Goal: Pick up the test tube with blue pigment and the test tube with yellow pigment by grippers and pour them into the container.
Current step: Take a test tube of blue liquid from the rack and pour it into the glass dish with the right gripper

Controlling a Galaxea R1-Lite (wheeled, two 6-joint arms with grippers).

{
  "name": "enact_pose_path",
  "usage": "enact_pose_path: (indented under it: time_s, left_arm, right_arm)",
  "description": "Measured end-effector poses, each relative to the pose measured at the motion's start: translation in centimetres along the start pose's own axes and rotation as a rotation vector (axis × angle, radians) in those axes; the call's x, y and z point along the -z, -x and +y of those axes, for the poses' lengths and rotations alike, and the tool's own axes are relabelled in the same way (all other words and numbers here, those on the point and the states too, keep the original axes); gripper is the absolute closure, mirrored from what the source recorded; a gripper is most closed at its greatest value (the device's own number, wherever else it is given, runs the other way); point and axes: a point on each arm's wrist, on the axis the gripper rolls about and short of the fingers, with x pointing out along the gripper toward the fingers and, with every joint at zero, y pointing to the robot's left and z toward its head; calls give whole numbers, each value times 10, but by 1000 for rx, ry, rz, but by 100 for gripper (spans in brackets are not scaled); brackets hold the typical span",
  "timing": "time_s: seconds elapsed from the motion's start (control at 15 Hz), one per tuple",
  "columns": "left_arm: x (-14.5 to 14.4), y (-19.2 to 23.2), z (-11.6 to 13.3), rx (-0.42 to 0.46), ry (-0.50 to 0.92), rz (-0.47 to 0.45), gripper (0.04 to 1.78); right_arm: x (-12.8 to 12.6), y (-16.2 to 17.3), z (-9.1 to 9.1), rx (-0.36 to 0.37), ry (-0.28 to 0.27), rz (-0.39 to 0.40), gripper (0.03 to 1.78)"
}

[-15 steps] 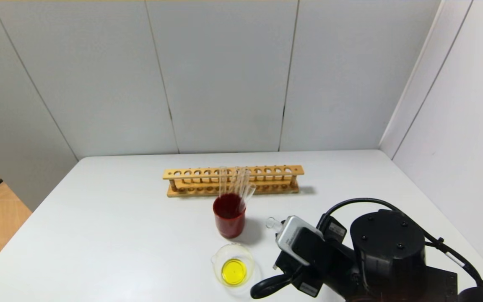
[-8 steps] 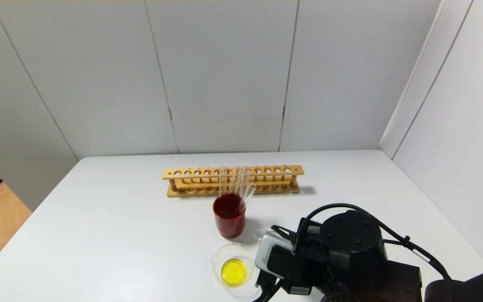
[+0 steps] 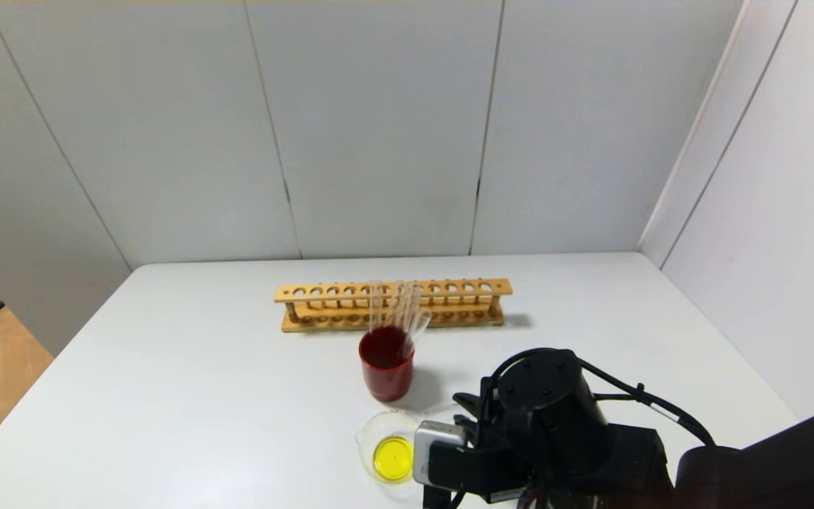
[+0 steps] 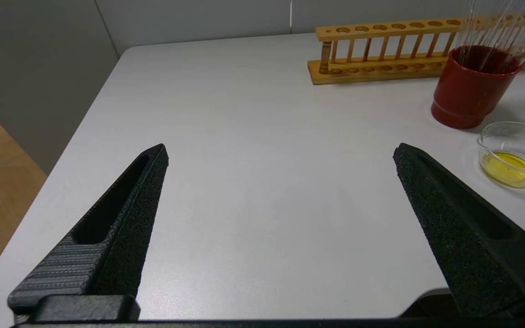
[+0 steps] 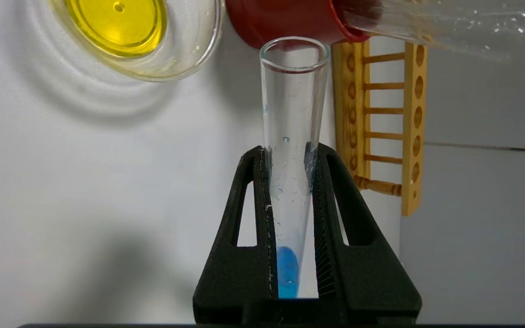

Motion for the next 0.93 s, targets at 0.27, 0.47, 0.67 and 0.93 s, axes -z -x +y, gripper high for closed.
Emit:
enact_pose_path:
  time_s: [0.27, 0.47, 0.67, 0.93]
  left_arm:
    - [0, 0, 0, 0, 0, 0, 7]
    - [0, 0, 0, 0, 0, 0, 7]
    - [0, 0, 0, 0, 0, 0, 7]
    - [0, 0, 0, 0, 0, 0, 7]
  right_arm:
    - [-5, -11, 0, -43, 39, 35, 149]
    - [-9, -17, -2, -73, 88, 86, 149]
    - [-12, -21, -5, -87, 126, 137, 149]
    - [-24, -28, -4, -104, 153, 141, 149]
